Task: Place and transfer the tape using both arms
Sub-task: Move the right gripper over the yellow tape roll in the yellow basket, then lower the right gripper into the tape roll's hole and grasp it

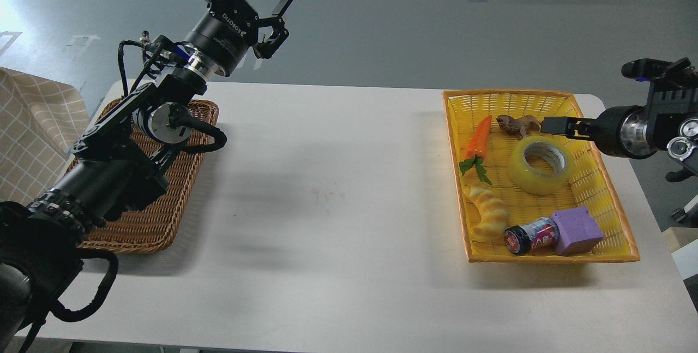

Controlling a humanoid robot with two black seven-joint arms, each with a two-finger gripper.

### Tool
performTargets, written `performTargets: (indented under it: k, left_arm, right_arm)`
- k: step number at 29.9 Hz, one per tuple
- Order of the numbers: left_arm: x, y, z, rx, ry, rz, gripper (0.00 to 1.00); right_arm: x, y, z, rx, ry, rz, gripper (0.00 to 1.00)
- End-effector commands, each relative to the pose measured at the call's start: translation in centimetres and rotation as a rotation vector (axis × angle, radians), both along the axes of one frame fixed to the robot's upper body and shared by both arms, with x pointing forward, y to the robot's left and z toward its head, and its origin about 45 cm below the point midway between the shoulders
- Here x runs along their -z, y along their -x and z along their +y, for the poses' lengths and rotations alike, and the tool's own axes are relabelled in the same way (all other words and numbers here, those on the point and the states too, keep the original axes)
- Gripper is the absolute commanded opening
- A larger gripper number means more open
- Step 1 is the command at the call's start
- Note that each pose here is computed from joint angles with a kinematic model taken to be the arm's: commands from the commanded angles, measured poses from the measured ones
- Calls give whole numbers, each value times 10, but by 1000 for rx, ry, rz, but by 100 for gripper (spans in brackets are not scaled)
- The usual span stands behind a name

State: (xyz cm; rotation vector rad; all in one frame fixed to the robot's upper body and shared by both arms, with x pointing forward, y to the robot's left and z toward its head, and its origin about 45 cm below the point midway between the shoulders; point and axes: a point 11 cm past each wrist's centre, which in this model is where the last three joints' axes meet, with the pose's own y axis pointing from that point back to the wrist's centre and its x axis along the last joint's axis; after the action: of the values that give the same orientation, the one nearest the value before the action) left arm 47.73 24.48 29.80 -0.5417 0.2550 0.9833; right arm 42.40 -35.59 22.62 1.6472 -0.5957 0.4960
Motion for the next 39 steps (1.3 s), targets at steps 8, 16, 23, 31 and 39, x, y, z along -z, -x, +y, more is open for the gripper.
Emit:
performTargets:
  k: [8, 16, 23, 31, 39]
  left_arm:
    - [0, 0, 0, 0, 2, 0, 98]
    - [1, 0, 0, -1, 2, 2, 98]
    - [1, 0, 1, -2, 1, 3, 98]
    - [1, 0, 1, -1, 2, 3, 98]
    - [1, 0, 2, -3, -1, 3, 98]
  right_arm:
    - [12, 4, -21, 54, 26, 25, 93]
    - [18, 7, -22, 59, 24, 39, 78]
    - [23, 7, -35, 102, 37, 48, 76]
    - [25, 5, -33, 105, 31, 50, 71]
    - [32, 6, -26, 93, 21, 61, 71]
